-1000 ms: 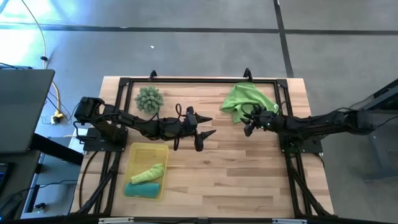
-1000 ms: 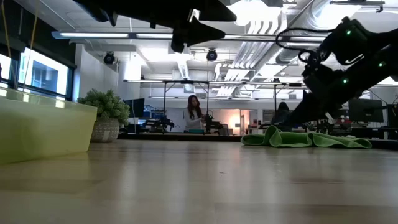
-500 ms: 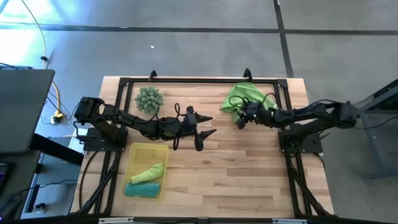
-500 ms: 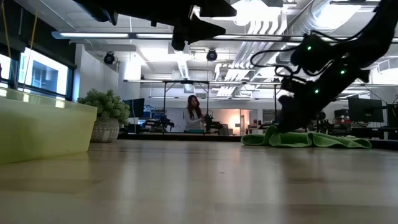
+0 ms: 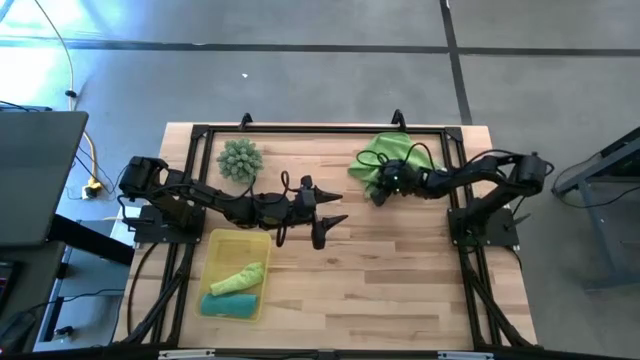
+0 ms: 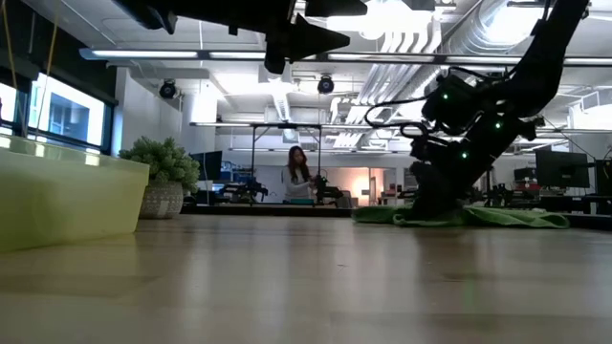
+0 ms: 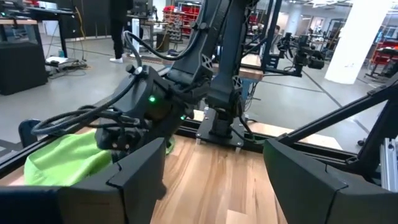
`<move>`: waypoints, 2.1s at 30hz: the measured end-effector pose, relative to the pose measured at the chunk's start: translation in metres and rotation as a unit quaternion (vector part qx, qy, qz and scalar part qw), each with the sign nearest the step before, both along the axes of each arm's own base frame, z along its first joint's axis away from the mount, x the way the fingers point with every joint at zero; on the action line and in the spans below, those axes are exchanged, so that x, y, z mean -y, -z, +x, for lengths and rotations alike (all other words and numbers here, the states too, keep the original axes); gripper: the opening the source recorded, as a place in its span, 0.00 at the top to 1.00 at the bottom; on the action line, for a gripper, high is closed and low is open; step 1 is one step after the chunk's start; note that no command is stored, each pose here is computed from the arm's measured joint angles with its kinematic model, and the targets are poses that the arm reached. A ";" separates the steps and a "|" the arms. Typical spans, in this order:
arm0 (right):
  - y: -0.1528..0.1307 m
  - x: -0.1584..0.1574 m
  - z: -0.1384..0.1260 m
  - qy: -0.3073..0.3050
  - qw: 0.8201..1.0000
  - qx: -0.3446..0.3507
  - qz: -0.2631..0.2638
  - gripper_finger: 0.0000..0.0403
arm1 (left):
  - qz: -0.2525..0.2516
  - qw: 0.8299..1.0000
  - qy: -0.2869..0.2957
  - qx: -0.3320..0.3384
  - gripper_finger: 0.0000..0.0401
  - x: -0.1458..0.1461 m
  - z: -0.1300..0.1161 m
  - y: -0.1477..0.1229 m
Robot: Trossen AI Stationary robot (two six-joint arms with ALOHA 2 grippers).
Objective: Roll microfiber towels into tight, uniform cylinder then place into a basket
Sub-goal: Fold the green towel
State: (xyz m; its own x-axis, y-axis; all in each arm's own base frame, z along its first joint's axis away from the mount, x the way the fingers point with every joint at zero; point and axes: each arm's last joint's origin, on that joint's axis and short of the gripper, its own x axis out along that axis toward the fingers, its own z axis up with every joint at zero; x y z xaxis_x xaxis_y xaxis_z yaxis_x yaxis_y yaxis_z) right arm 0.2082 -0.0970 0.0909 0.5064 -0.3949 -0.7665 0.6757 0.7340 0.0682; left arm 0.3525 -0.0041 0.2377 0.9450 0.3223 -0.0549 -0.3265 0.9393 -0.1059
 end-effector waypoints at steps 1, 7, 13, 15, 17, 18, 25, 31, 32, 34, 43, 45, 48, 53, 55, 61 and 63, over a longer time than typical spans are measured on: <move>0.000 -0.003 0.002 -0.023 1.000 0.005 0.011 0.68 | 0.000 1.000 0.000 0.000 0.35 0.000 0.000 0.000; -0.001 -0.034 0.013 -0.208 0.973 0.041 0.095 0.68 | 0.000 1.000 0.000 0.000 0.35 0.000 0.000 0.000; 0.000 -0.082 0.015 -0.403 0.888 0.061 0.211 0.68 | 0.000 1.000 0.000 -0.001 0.35 0.000 0.000 0.000; 0.000 -0.098 0.014 -0.443 0.863 0.058 0.238 0.68 | 0.000 1.000 0.000 -0.008 0.35 0.000 0.000 0.001; 0.000 -0.112 0.014 -0.471 0.843 0.053 0.255 0.68 | 0.001 1.000 0.000 -0.020 0.35 0.000 0.000 0.004; 0.000 -0.118 0.013 -0.482 0.834 0.051 0.263 0.68 | 0.001 1.000 0.000 -0.026 0.35 0.000 0.000 0.005; -0.009 -0.149 0.008 -0.502 0.798 0.043 0.331 0.68 | 0.005 0.990 -0.003 -0.139 0.35 -0.003 -0.005 0.026; -0.026 -0.164 0.007 -0.477 0.847 0.069 0.224 0.68 | 0.007 0.980 -0.007 -0.199 0.35 -0.006 -0.008 0.039; -0.026 -0.166 0.006 -0.462 0.863 0.069 0.192 0.68 | 0.008 0.979 -0.006 -0.203 0.35 -0.007 -0.007 0.042; -0.028 -0.168 0.007 -0.425 0.891 0.075 0.137 0.68 | 0.014 0.978 0.010 -0.210 0.35 -0.007 -0.004 0.049; -0.025 -0.173 0.002 -0.268 0.954 0.069 0.113 0.68 | 0.007 0.981 0.066 -0.182 0.35 -0.013 0.023 0.096; -0.023 -0.174 0.000 -0.255 0.958 0.061 0.115 0.68 | 0.004 0.980 0.074 -0.186 0.35 -0.015 0.031 0.105; -0.021 -0.173 -0.002 -0.247 0.962 0.047 0.105 0.68 | 0.000 0.979 0.076 -0.190 0.35 -0.020 0.046 0.116; -0.019 -0.171 -0.004 -0.238 0.966 0.036 0.090 0.68 | 0.013 0.976 0.075 -0.204 0.35 -0.023 0.067 0.132; -0.018 -0.170 -0.005 -0.238 0.967 0.033 0.089 0.68 | 0.021 0.974 0.076 -0.212 0.35 -0.023 0.072 0.134; -0.017 -0.169 -0.008 -0.237 0.968 0.011 0.082 0.68 | 0.004 0.959 0.076 -0.271 0.35 -0.024 0.071 0.144; -0.016 -0.169 -0.008 -0.238 0.968 0.009 0.081 0.68 | 0.001 0.952 0.077 -0.297 0.35 -0.023 0.068 0.148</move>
State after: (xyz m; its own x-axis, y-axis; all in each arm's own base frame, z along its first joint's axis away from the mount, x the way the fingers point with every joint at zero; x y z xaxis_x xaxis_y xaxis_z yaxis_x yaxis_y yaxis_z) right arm 0.1999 0.0719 0.1072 0.6158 0.0098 -0.7878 0.2620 0.9405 0.2165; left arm 0.4203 0.0194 0.0901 0.7831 0.1837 -0.5941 -0.1874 0.9807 0.0562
